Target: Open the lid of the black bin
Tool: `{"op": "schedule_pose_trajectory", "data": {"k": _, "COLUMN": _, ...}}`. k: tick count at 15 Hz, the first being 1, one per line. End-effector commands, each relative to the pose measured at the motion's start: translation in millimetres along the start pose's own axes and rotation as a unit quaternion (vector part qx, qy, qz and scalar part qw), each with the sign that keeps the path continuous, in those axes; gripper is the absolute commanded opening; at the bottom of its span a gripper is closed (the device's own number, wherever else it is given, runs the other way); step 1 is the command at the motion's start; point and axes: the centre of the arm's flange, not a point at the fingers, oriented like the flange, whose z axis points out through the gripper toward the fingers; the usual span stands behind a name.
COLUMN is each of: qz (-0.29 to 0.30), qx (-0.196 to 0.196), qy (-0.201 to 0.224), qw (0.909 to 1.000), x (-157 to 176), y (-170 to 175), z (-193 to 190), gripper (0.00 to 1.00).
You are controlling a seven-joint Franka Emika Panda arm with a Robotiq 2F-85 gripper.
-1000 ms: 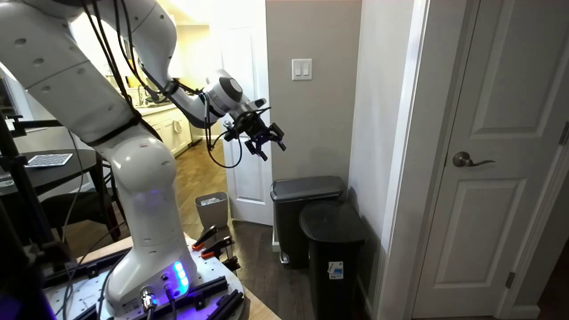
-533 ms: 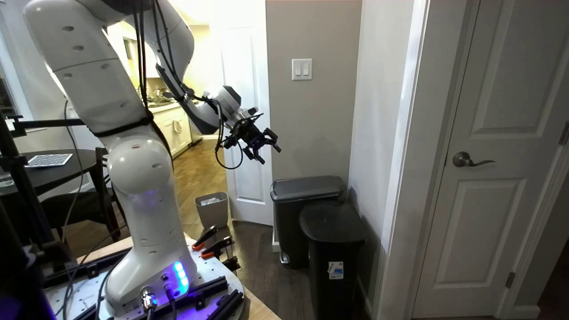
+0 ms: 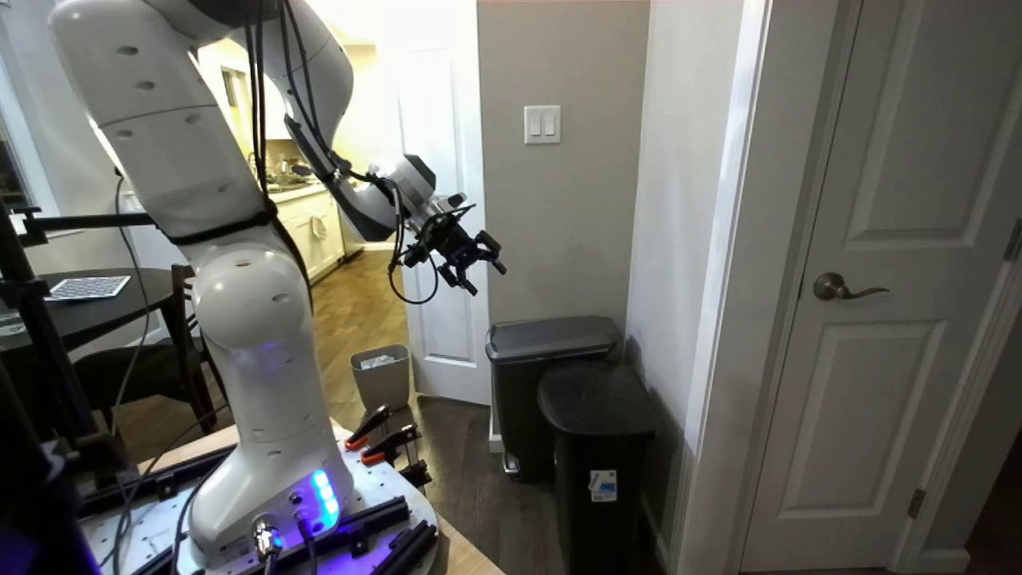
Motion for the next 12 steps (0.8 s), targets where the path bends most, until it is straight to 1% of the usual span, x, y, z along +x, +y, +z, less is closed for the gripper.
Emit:
{"op": "schedule_pose_trajectory", "data": {"k": 1, "qz": 0.0, "qx": -0.009, "qy": -0.004, "qw": 1.0, "x": -1.5, "y": 1.6, "z": -1.1, "gripper": 1.0}}
{"op": "schedule_pose_trajectory", "data": {"k": 3, "qz": 0.001, "qx": -0.007, "qy": 0.0, "qw": 1.0, "x": 1.6, "y": -0.9, "z": 4.8, "gripper": 1.0}}
{"op": "schedule_pose_trajectory", "data": {"k": 5, "qz": -0.011, "qx": -0.011, "qy": 0.012, "qw": 0.9998, "x": 12.7, "y": -6.5, "z": 18.3, "gripper": 1.0}}
{"op": "schedule_pose_trajectory", "data": {"k": 9, "qz": -0.036, "qx": -0.029, "qy": 0.04, "qw": 0.9981, "x": 46.0, "y": -24.5, "z": 49.1, "gripper": 1.0}}
{"op": "schedule_pose_trajectory", "data": {"k": 12, "qz": -0.045, "qx": -0.069, "qy": 0.045, "qw": 0.9956, "x": 77.0, "y": -37.8, "z": 77.7, "gripper": 1.0}}
